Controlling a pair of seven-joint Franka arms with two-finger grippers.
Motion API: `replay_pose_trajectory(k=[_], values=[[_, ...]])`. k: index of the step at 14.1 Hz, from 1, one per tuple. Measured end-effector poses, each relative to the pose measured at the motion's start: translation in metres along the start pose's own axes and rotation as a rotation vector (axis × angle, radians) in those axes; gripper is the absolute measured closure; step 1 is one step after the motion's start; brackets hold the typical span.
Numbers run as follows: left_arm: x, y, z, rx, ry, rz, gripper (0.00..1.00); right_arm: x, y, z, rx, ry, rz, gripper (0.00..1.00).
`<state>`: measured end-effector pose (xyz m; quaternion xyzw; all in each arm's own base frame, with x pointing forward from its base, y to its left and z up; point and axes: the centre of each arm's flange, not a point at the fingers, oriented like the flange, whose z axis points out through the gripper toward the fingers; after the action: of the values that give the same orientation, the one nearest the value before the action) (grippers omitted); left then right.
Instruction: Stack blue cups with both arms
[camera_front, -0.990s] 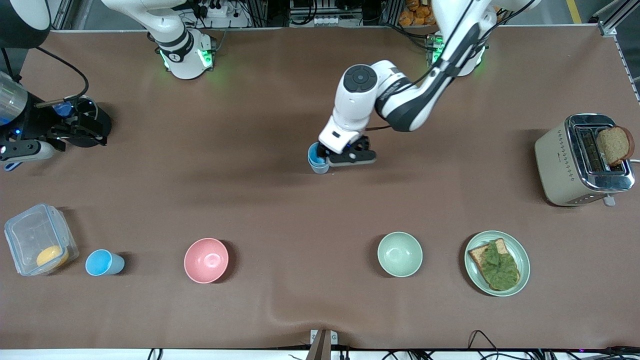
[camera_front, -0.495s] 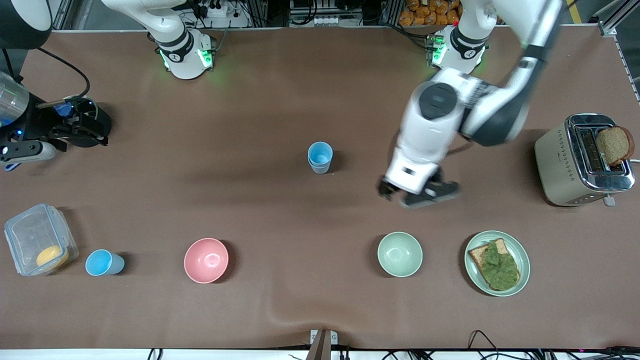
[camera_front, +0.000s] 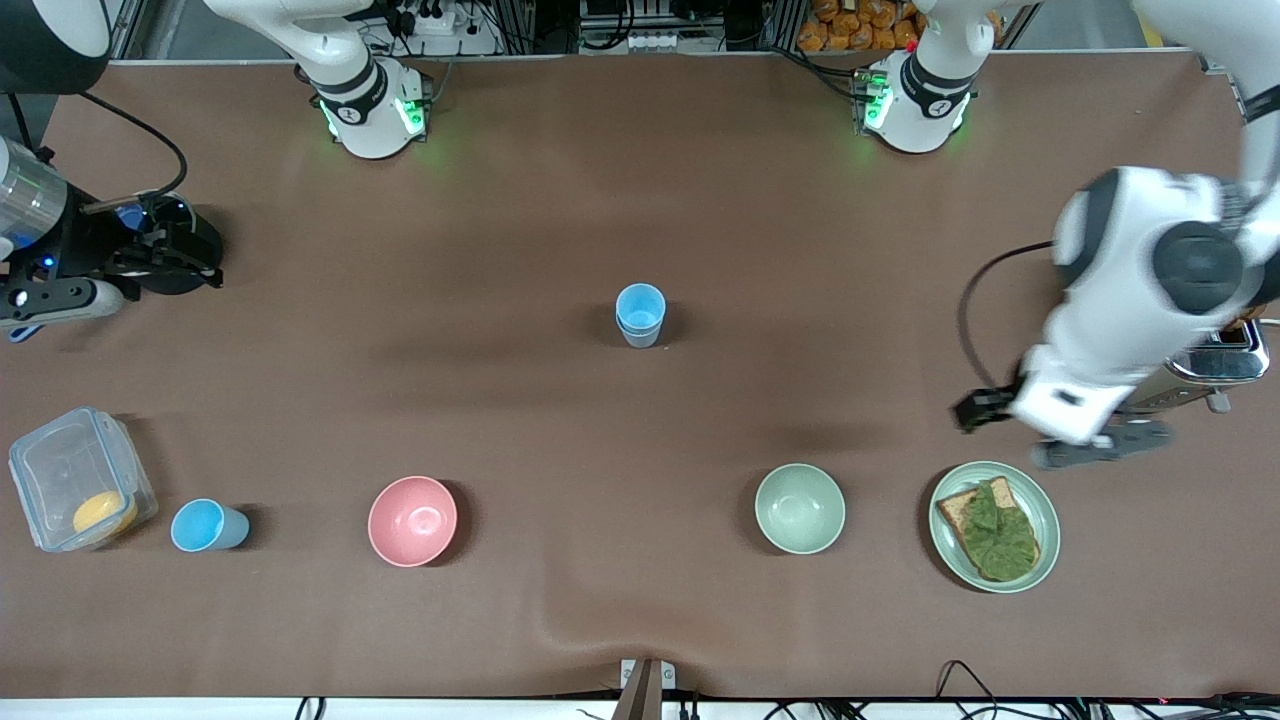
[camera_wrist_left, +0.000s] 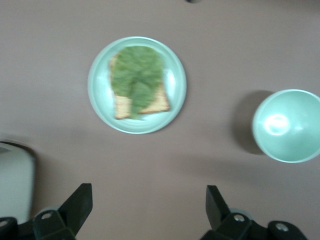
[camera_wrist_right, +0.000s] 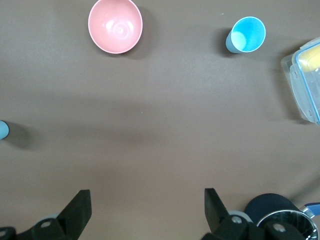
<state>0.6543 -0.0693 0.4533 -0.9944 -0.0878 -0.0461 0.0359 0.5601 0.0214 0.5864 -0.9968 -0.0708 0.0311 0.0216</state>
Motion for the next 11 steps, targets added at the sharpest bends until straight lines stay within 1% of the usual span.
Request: replay_pose_trajectory(k=[4, 5, 7, 9, 11], values=[[0.005, -0.040, -0.003, 0.025, -0.027, 0.010, 0.00, 0.000, -0.003, -0.001, 0.000, 0.002, -0.006, 0.00], [0.004, -0.054, -0.010, 0.019, -0.042, 0.008, 0.00, 0.000, -0.003, -0.002, 0.000, 0.002, -0.006, 0.00], [-0.005, -0.086, -0.039, -0.021, -0.070, 0.004, 0.00, 0.000, -0.002, -0.002, 0.000, 0.001, -0.004, 0.00], [-0.025, -0.115, -0.080, -0.058, -0.100, 0.026, 0.00, 0.000, -0.001, -0.002, 0.000, 0.001, -0.002, 0.00], [-0.045, -0.121, -0.114, -0.066, -0.112, 0.039, 0.00, 0.000, -0.001, -0.002, 0.000, 0.001, -0.001, 0.00]])
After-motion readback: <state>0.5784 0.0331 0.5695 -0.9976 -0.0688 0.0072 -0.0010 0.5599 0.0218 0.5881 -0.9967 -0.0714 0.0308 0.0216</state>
